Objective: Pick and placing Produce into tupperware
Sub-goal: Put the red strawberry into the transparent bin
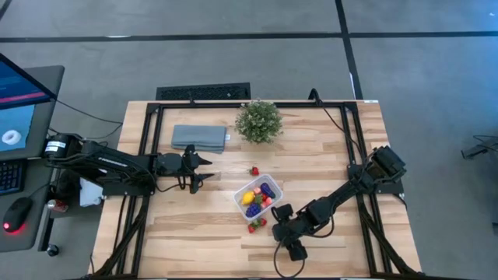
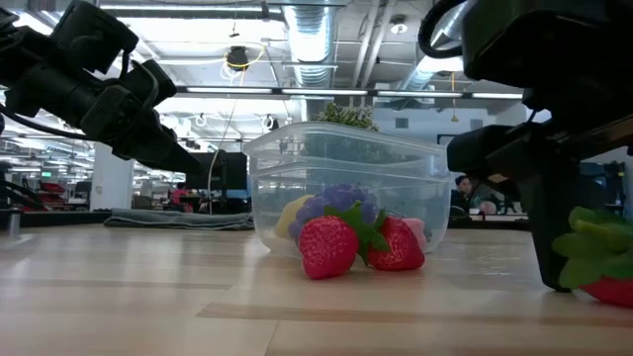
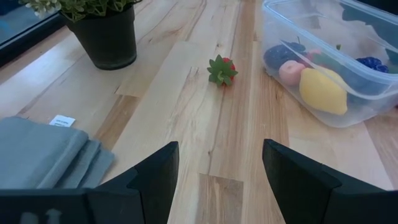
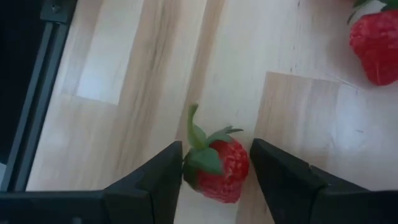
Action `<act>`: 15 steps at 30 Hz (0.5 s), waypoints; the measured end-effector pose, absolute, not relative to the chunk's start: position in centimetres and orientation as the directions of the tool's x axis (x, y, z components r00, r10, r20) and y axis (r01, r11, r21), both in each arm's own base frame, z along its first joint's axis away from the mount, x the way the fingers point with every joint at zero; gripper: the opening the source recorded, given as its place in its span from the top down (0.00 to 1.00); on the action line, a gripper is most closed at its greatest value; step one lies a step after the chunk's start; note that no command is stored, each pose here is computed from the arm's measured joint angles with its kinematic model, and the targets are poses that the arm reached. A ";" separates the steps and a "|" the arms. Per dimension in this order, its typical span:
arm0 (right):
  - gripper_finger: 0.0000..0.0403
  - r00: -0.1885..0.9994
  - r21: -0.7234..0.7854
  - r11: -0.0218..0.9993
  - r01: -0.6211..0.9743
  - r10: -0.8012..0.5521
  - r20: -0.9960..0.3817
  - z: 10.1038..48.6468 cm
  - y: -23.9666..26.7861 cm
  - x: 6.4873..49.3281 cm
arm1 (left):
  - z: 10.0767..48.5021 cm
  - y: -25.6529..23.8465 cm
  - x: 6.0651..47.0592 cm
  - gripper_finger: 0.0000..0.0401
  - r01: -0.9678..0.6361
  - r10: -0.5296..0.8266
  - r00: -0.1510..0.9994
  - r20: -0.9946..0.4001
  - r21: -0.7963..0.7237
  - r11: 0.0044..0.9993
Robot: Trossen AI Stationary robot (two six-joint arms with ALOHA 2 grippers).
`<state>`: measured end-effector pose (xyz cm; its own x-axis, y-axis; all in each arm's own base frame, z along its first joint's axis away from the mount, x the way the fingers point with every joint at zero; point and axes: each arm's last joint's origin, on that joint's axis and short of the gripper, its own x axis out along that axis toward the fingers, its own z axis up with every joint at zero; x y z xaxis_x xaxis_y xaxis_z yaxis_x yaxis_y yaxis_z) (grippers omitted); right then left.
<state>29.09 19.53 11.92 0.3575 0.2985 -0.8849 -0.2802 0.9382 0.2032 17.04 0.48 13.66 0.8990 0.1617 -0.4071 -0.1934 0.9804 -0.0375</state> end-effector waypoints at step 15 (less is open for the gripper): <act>0.55 0.350 0.199 0.940 -0.277 0.292 -0.890 11.8 19.5 29.0 | 13.7 0.5 17.0 0.44 -0.195 0.162 0.899 -0.406 -0.040 0.980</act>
